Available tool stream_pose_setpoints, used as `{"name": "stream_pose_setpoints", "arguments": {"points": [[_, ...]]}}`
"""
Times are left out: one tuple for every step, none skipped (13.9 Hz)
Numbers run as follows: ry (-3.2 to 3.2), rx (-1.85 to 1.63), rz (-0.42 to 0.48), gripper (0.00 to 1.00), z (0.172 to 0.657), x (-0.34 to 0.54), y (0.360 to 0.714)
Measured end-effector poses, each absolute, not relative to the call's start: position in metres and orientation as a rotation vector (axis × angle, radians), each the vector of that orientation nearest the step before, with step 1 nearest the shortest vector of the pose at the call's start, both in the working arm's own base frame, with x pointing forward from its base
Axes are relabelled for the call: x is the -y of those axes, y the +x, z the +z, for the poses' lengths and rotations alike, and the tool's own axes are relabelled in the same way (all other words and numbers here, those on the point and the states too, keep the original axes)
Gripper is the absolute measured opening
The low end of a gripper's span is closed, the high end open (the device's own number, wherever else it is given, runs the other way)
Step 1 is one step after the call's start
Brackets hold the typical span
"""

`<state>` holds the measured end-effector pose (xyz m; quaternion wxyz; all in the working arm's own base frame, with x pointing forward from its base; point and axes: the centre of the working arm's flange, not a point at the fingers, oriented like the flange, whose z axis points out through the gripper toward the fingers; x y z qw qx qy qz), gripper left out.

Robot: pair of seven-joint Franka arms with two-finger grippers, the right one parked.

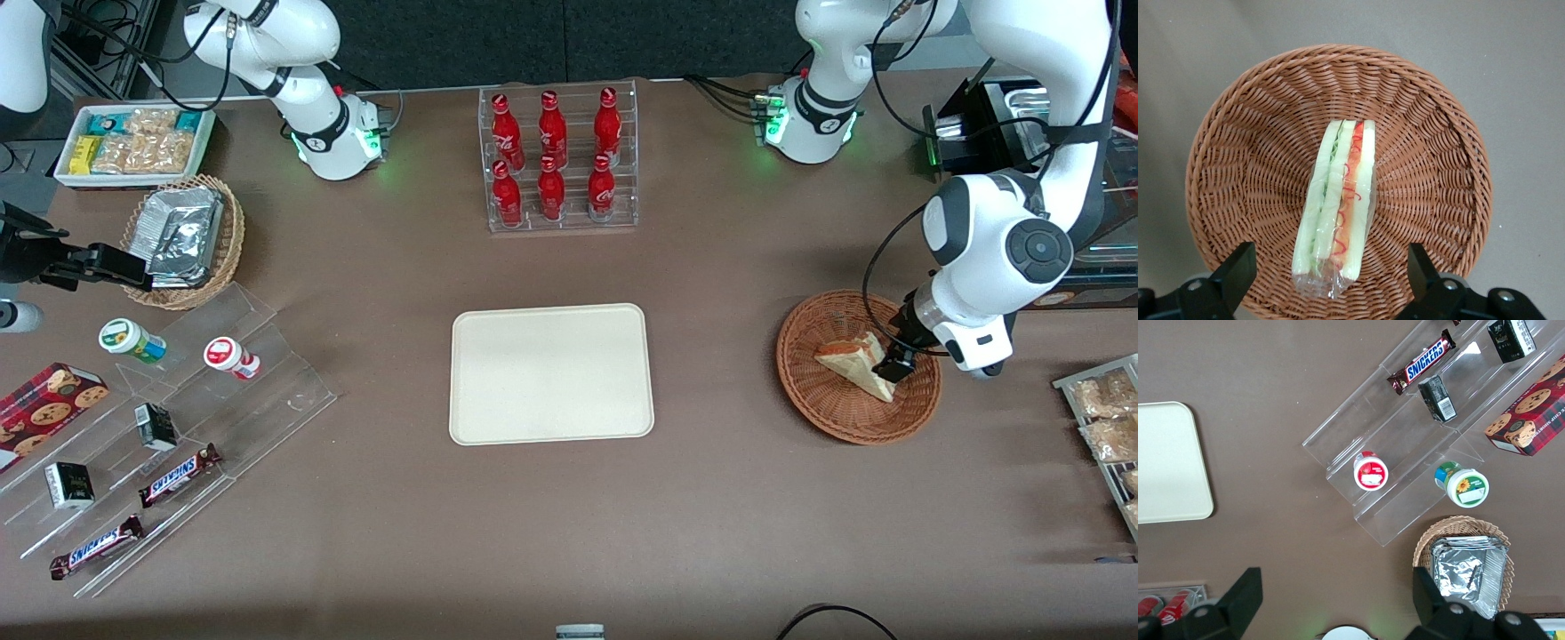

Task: Place sandwich from basket to tray
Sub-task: 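Close the left gripper on the wrapped sandwich and lift it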

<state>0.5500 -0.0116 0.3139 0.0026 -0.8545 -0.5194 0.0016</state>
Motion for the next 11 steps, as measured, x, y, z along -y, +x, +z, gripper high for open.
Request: {"name": "stream_pose_setpoints", "arguments": {"points": [[-2.683,1.632,-0.005,1.0,0.311,0.012,0.549],[-2.682,1.632,-0.003,1.0,0.307,0.012,0.546],[-2.679,1.63,0.006,1.0,0.303,0.012,0.544],[-2.678,1.629,0.012,1.0,0.298,0.012,0.542],[-2.681,1.63,0.005,1.0,0.294,0.012,0.541],[-2.686,1.632,-0.007,1.0,0.289,0.013,0.539],[-2.69,1.634,-0.018,1.0,0.284,0.013,0.538],[-2.692,1.634,-0.02,1.0,0.278,0.013,0.537],[-2.694,1.633,-0.021,1.0,0.274,0.014,0.536],[-2.695,1.628,-0.015,1.0,0.269,0.016,0.535],[-2.697,1.621,-0.009,1.0,0.264,0.018,0.535]]}}
